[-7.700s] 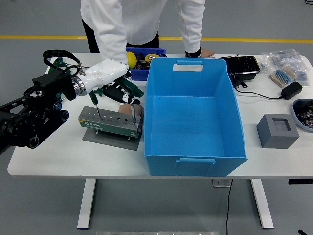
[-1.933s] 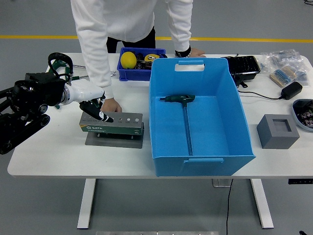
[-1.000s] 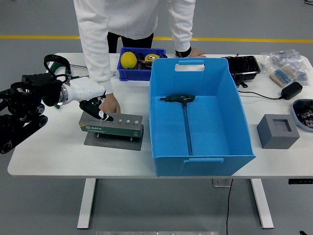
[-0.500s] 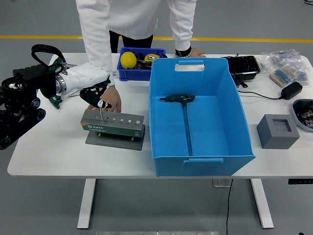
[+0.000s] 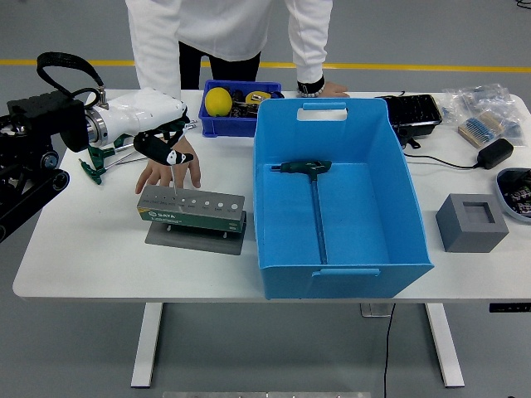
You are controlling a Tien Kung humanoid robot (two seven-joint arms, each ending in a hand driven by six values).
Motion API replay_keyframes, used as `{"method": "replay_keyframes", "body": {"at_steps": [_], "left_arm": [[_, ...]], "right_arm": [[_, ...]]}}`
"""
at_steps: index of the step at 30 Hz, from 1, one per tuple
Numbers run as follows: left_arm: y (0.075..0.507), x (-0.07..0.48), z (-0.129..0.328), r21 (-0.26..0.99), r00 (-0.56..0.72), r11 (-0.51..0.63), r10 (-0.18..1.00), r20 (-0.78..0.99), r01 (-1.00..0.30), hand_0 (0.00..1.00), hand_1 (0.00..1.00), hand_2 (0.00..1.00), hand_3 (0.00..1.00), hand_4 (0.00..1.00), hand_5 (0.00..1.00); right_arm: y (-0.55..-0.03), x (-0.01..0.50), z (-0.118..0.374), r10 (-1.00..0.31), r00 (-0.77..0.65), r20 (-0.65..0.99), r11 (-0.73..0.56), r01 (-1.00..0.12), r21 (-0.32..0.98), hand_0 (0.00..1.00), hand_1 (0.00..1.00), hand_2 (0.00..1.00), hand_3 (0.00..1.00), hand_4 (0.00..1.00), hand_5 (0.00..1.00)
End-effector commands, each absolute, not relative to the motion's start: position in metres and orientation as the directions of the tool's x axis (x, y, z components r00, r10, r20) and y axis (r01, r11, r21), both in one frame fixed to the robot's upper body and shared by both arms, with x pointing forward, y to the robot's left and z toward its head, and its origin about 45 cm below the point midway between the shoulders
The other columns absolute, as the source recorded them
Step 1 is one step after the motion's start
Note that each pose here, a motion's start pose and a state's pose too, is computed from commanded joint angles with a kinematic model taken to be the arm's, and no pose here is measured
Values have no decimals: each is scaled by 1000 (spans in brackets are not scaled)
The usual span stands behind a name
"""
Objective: Lift tool from toolbox,place it in box,lift tool from toolbox,place it in box
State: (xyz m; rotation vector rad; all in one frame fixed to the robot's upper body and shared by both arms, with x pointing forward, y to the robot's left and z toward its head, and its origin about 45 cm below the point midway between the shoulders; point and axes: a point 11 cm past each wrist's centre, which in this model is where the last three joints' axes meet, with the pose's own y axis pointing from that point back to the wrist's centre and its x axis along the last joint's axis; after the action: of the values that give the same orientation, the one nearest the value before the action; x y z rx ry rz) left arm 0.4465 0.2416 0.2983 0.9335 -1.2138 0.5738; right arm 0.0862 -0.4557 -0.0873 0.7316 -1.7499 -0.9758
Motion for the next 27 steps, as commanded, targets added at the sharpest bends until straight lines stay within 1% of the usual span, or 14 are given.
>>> {"method": "replay_keyframes", "body": {"at_steps": [1, 6, 7, 12, 13, 15, 18, 19, 23, 25, 27], "left_arm": [[240, 446, 302, 286, 277, 527, -98, 956, -800, 109, 2, 2, 47, 718, 477], [233, 443, 325, 239, 235, 555, -80, 969, -797, 109, 2, 2, 47, 718, 477], [231, 442, 330, 226, 224, 562, -74, 972, -796, 100, 2, 2, 47, 710, 496], [219, 438, 355, 143, 161, 600, -24, 987, -787, 100, 2, 2, 47, 710, 496], [216, 437, 359, 126, 150, 609, -12, 989, -783, 79, 2, 2, 47, 703, 531], [209, 435, 367, 91, 129, 626, 16, 992, -774, 79, 2, 2, 47, 703, 531], [192, 429, 380, 11, 83, 663, 78, 993, -749, 79, 2, 2, 47, 703, 531], [186, 427, 384, -19, 67, 676, 101, 993, -737, 75, 2, 2, 46, 700, 553], [152, 411, 395, -141, 12, 740, 197, 980, -658, 75, 2, 2, 46, 700, 553], [133, 401, 394, -186, 10, 769, 242, 970, -611, 75, 2, 2, 45, 703, 538], [114, 394, 387, -206, 33, 794, 272, 962, -572, 75, 2, 2, 45, 703, 538]], "right_arm": [[-456, 86, -87, -818, -353, 453, 499, -45, 866, 682, 654, 709, 556, 789, 719], [-457, 87, -87, -818, -356, 453, 500, -47, 865, 682, 654, 709, 556, 789, 719], [-457, 88, -87, -818, -356, 453, 500, -48, 865, 683, 653, 709, 556, 789, 719], [-457, 89, -86, -818, -355, 453, 501, -49, 864, 683, 653, 709, 556, 789, 719], [-457, 89, -86, -818, -355, 454, 501, -50, 864, 683, 653, 710, 556, 788, 718], [-457, 89, -86, -817, -355, 453, 501, -50, 864, 683, 653, 710, 556, 788, 718], [-457, 90, -86, -818, -354, 454, 501, -51, 864, 683, 653, 710, 556, 788, 718], [-457, 90, -86, -818, -353, 454, 501, -51, 864, 683, 652, 709, 556, 788, 718], [-457, 91, -86, -819, -351, 454, 501, -53, 864, 683, 652, 709, 556, 788, 718], [-457, 91, -86, -819, -351, 454, 501, -54, 864, 683, 653, 709, 556, 788, 718], [-457, 92, -86, -820, -351, 453, 501, -54, 864, 683, 653, 709, 556, 788, 718]]}}
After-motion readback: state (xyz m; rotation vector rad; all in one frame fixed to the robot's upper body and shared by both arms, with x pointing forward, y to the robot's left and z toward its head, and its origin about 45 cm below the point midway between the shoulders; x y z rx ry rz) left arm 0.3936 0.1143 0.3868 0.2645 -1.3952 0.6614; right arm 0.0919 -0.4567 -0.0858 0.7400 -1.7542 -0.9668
